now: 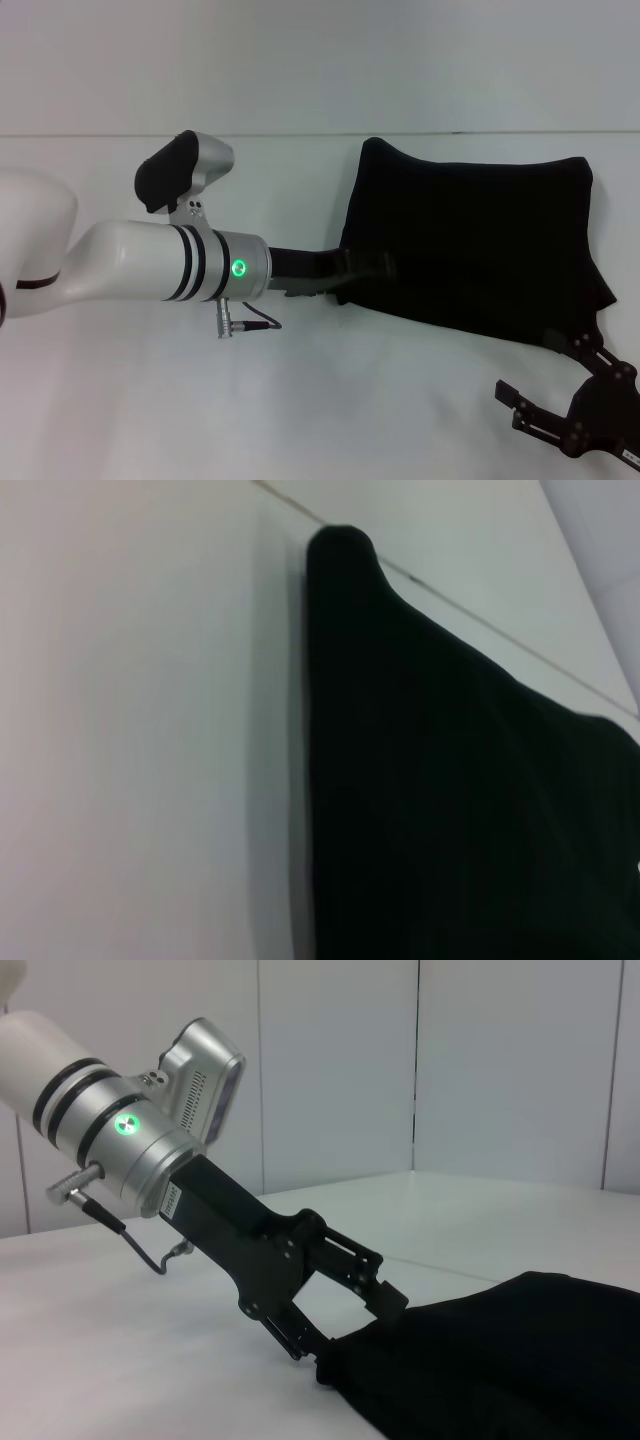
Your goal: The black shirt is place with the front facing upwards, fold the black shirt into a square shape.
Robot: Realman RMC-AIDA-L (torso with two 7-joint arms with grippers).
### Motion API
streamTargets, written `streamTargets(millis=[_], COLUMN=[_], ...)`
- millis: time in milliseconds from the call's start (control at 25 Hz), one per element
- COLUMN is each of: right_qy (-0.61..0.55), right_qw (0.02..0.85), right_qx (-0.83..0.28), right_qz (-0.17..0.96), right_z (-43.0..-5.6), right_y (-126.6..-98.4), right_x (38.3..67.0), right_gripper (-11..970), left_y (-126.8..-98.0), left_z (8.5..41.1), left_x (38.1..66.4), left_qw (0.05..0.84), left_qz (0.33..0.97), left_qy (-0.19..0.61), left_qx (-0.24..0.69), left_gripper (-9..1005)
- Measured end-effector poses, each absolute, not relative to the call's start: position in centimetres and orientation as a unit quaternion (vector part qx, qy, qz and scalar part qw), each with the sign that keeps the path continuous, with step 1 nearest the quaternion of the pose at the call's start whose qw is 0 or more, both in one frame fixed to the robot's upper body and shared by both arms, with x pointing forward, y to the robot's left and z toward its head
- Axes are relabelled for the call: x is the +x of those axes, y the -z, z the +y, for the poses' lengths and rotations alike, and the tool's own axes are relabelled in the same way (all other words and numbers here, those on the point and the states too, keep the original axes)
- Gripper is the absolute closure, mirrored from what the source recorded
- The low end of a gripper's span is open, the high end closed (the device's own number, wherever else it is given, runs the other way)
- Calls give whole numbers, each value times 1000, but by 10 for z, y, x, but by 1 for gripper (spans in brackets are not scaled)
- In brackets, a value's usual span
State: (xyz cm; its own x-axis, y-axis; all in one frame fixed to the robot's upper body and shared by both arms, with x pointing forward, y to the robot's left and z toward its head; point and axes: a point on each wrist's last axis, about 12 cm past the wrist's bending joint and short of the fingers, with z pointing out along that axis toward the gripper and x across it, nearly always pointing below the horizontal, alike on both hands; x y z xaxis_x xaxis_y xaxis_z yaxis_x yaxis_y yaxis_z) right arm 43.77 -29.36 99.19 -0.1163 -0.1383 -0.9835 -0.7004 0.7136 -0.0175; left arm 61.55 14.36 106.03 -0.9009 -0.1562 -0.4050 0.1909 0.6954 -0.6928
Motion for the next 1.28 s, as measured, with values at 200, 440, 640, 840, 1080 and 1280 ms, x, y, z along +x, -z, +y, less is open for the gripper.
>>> streamTargets(millis=[200, 440, 640, 840, 1080, 1280], right_qy=[-236, -237, -237, -237, -237, -237], right_qw=[595, 597, 598, 598, 599, 600], right_qx=[-296, -296, -296, -297, -298, -297], right_qz=[709, 707, 706, 705, 704, 704], right_z=[-294, -295, -295, -295, -294, -294], right_y=[-992, -993, -993, -994, -994, -994], right_x=[438, 437, 437, 438, 439, 439], right_gripper=[12, 12, 12, 12, 12, 12], left_y=[-1061, -1057, -1056, -1055, -1056, -1055], left_z=[141, 139, 141, 141, 141, 142], left_x=[615, 614, 614, 614, 615, 614], left_qw=[235, 238, 242, 242, 244, 244], left_qz=[892, 899, 899, 899, 898, 897], left_qy=[382, 362, 361, 361, 362, 363], left_qx=[46, 64, 58, 56, 59, 58], left_gripper=[92, 138, 251, 566, 797, 892])
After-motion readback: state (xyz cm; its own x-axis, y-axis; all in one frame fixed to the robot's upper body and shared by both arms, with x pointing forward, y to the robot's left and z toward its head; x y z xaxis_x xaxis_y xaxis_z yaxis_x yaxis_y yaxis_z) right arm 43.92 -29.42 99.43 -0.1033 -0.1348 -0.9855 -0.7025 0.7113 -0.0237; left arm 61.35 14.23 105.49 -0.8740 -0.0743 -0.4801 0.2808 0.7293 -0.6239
